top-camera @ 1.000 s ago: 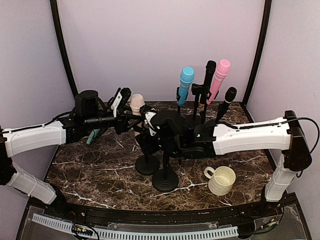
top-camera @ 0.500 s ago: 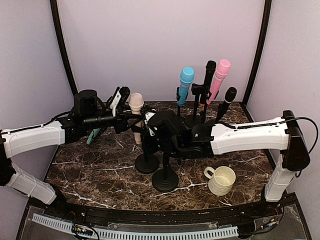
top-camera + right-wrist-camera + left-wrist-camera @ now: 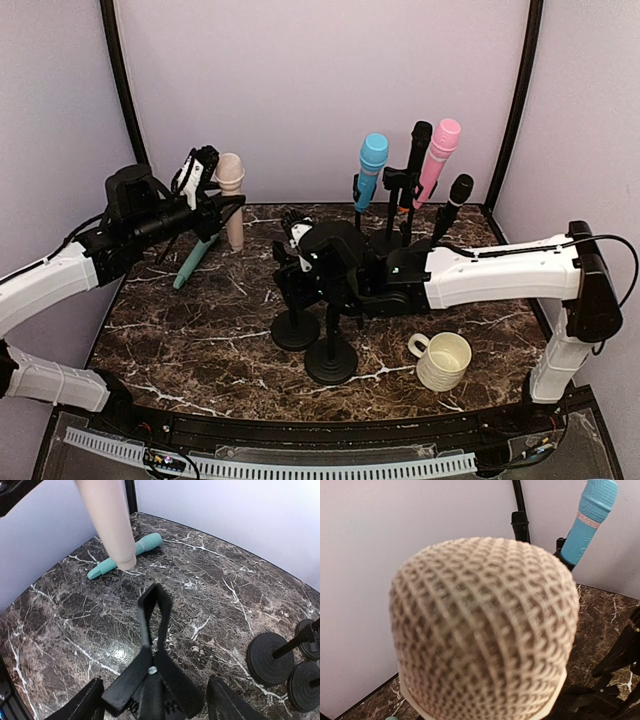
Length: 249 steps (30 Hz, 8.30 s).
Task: Remove the microphone from the stand
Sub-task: Remove the microphone from the microphone stand, then place the microphone at the center of the board, then pick up the microphone stand with the microphone from the center of the board, then place the microphone stand with the microphone at the center of the board.
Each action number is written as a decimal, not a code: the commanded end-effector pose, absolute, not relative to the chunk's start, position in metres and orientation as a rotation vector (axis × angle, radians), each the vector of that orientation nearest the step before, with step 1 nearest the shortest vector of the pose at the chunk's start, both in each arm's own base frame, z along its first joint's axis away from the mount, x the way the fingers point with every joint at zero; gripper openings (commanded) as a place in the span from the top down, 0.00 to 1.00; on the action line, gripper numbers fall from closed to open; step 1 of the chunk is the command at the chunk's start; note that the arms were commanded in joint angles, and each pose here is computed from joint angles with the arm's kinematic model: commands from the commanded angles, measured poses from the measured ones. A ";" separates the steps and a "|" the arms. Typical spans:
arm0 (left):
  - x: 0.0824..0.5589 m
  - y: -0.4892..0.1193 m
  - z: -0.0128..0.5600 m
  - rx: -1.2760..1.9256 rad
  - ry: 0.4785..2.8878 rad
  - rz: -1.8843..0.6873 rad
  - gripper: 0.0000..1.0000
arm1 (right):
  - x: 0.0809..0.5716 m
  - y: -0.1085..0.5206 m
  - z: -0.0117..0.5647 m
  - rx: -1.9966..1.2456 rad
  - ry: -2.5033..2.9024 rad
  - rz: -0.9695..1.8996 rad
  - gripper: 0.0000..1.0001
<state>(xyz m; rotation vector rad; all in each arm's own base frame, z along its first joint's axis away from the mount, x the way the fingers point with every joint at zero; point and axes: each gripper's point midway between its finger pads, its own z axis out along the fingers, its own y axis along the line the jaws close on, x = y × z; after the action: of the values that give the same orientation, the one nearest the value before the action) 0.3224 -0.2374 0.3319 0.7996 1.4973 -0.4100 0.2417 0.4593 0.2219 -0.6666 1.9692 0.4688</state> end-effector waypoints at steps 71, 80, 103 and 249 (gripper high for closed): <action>0.458 -0.140 0.176 0.519 2.207 -0.077 0.38 | 0.216 0.334 0.318 -0.385 1.752 0.656 0.08; 0.389 -0.219 0.270 0.765 1.814 -0.574 0.27 | 0.245 0.273 0.291 -0.255 1.791 0.708 0.05; 0.299 -0.245 0.339 0.842 1.556 -0.711 0.21 | 0.311 0.298 0.250 -0.357 1.674 0.639 0.27; 0.307 -0.124 0.384 0.327 1.493 -0.106 0.12 | 0.219 0.538 0.435 -0.767 1.220 1.021 1.00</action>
<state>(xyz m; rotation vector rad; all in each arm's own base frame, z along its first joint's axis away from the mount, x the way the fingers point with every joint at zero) 0.3129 -0.1265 0.3742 0.3215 1.5491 -0.1239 0.2480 0.5400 0.3764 -0.8359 1.3795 0.8847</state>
